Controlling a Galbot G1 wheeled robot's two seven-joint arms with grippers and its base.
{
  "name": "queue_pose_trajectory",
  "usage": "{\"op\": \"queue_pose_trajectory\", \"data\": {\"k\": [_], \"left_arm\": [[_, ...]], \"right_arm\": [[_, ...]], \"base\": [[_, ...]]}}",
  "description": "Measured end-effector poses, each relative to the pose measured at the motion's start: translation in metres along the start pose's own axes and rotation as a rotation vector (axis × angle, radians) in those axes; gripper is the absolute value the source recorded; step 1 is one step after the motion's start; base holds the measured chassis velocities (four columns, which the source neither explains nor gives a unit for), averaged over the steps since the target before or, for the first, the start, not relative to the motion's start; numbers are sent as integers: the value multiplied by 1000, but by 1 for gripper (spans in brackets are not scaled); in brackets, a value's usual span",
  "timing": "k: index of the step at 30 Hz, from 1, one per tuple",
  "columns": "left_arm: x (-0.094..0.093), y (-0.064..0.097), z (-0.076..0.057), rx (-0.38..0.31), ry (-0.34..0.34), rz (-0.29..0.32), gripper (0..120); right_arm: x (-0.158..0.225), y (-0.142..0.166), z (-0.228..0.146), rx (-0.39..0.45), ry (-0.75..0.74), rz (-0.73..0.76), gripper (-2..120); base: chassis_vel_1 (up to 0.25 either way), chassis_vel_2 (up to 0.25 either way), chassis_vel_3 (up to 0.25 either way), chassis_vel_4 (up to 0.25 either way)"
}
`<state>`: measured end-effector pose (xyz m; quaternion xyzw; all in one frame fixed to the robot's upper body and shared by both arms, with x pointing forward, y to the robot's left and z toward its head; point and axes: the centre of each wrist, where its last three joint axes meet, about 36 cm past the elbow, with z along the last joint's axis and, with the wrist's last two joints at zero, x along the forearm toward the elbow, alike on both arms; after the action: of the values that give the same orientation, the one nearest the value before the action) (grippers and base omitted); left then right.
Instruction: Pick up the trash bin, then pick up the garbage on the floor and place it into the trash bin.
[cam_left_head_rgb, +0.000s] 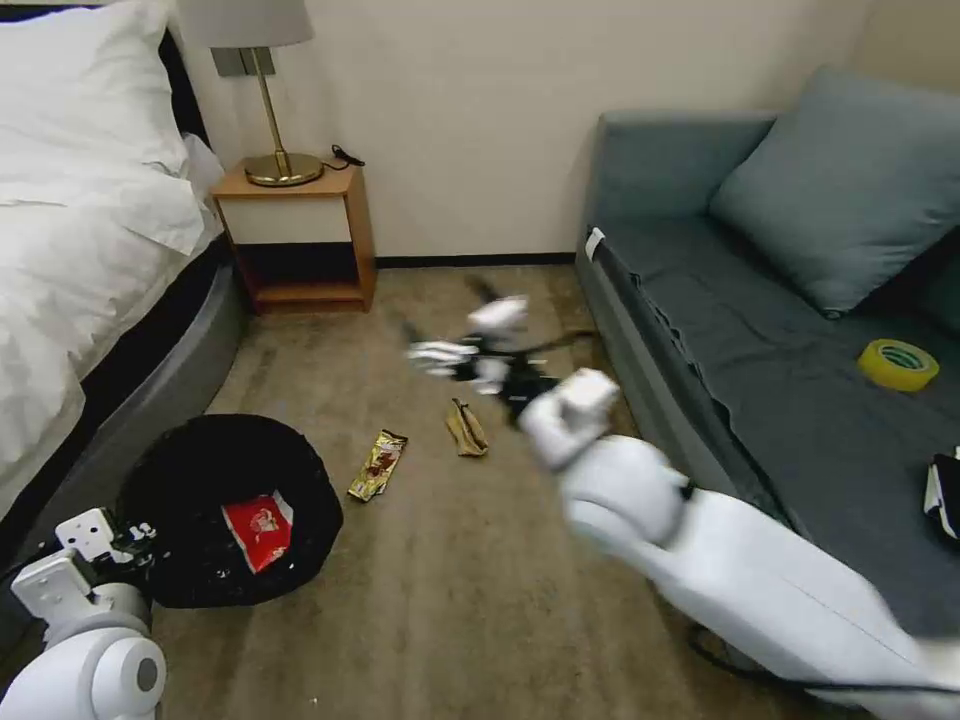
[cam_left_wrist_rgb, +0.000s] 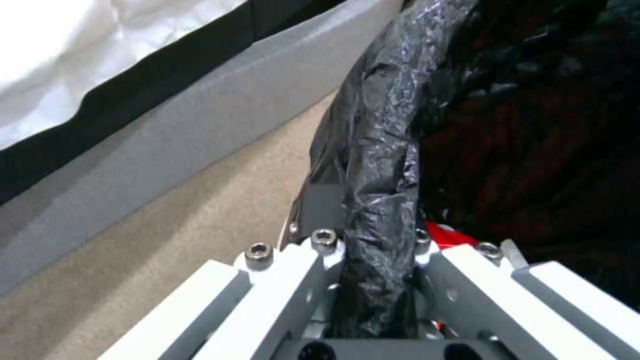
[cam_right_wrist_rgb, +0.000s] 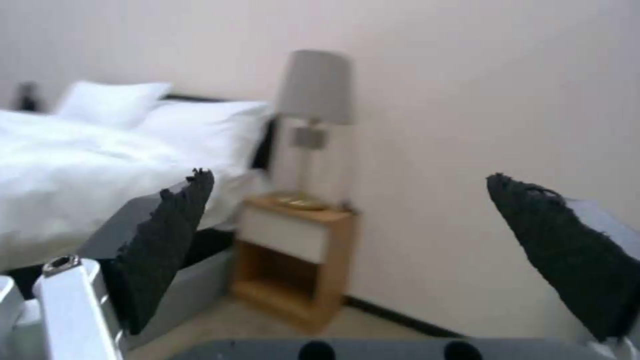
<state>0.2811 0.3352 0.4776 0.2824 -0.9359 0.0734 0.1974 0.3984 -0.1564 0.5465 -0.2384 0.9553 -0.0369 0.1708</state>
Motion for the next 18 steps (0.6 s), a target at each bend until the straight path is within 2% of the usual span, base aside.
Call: {"op": "queue_pose_trajectory", "data": {"k": [1,4,9,13,18], "left_arm": [[0,0,0,0,0,0,3],[0,1,0,-1,-3,-4,3],[1,3,0,-2,-7,-6,3],[0,3,-1,-2,-14,-7,3],[0,3,-2,-2,-17,-6,3]], "right_arm": [[0,0,0,0,0,0,100],[38,-10,-1,26,5,159,100],[67,-8,1,66,21,271,100],[107,26,13,28,118,374,100],[118,50,19,-19,147,427,100]], "base": [[0,0,0,0],[0,0,0,0],[0,0,0,0],[0,0,0,0],[0,0,0,0]]}}
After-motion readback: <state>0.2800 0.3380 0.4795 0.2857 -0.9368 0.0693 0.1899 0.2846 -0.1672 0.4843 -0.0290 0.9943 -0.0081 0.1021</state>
